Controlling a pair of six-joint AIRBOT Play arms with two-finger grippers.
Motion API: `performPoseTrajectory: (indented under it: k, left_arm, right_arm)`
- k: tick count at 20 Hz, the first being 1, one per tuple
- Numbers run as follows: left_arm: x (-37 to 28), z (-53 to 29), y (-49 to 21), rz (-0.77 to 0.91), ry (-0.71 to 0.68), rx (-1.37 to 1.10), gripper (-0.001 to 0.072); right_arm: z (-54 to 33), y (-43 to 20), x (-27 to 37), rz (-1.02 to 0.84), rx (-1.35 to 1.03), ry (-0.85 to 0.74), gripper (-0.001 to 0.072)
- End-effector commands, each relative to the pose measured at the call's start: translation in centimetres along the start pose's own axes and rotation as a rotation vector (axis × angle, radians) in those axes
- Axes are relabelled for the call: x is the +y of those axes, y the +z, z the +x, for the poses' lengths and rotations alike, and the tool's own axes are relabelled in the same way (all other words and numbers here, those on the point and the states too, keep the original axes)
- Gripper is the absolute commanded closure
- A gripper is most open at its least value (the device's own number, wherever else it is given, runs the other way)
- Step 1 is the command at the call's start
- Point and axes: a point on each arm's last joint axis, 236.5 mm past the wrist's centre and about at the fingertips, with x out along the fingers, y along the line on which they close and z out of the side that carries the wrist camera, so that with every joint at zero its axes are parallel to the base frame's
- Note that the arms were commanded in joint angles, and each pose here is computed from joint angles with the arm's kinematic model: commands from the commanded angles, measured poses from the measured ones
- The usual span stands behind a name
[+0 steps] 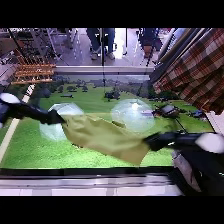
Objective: Fold the clothes and pants, and hang the long-sleeved shirts on hangers.
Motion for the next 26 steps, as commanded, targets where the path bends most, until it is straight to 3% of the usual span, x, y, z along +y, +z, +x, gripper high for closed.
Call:
performPoseTrajectory:
  k: [1,5,7,9,11,13,15,20,23,25,26]
  left_arm:
    - [-18.1,-10.9,2.7,0.324,-0.345,-0.358,0.0697]
    - [-38.1,-23.1,-6.0,0.699,-0.786,-0.641,0.0696]
    - [-43.7,-26.7,-10.8,0.784,-0.898,-0.749,0.0696]
    - [-46.2,-27.3,-12.6,0.820,-0.827,-0.863,0.0696]
    - [-45.0,-26.1,-10.8,0.824,-0.594,-0.967,0.0696]
    - [-39.7,-24.0,-6.6,0.734,-0.279,-0.984,0.0696]
    - [-31.4,-21.4,-2.3,0.550,-0.052,-0.909,0.0696]
    - [-7.7,-6.4,3.3,0.080,0.134,-0.617,0.0696]
    - [6.5,-2.5,8.0,-0.170,0.298,-0.727,0.0696]
    - [12.0,-1.6,11.0,-0.233,0.356,-0.760,0.0695]
    - [13.3,-1.3,12.3,-0.243,0.356,-0.752,0.0650]
  right_arm:
    - [-19.4,8.2,4.1,-0.235,-0.496,-0.302,0.0700]
    - [-36.1,9.9,14.3,-0.436,-0.972,-0.383,0.0700]
    - [-41.1,10.1,17.3,-0.491,-1.119,-0.399,0.0700]
    - [-42.7,11.5,17.9,-0.506,-1.171,-0.406,0.0701]
    - [-40.4,14.0,15.8,-0.489,-1.102,-0.409,0.0701]
    - [-33.6,17.4,10.8,-0.419,-0.903,-0.386,0.0701]
    - [-23.6,19.5,4.3,-0.314,-0.633,-0.333,0.0700]
    - [5.9,15.3,-8.6,0.000,-0.070,-0.036,0.0698]
    - [18.5,13.5,-16.2,0.194,-0.050,-0.076,0.0698]
    - [22.3,14.4,-20.4,0.321,-0.132,-0.128,0.0693]
    - [23.0,14.7,-21.1,0.335,-0.137,-0.132,0.0524]
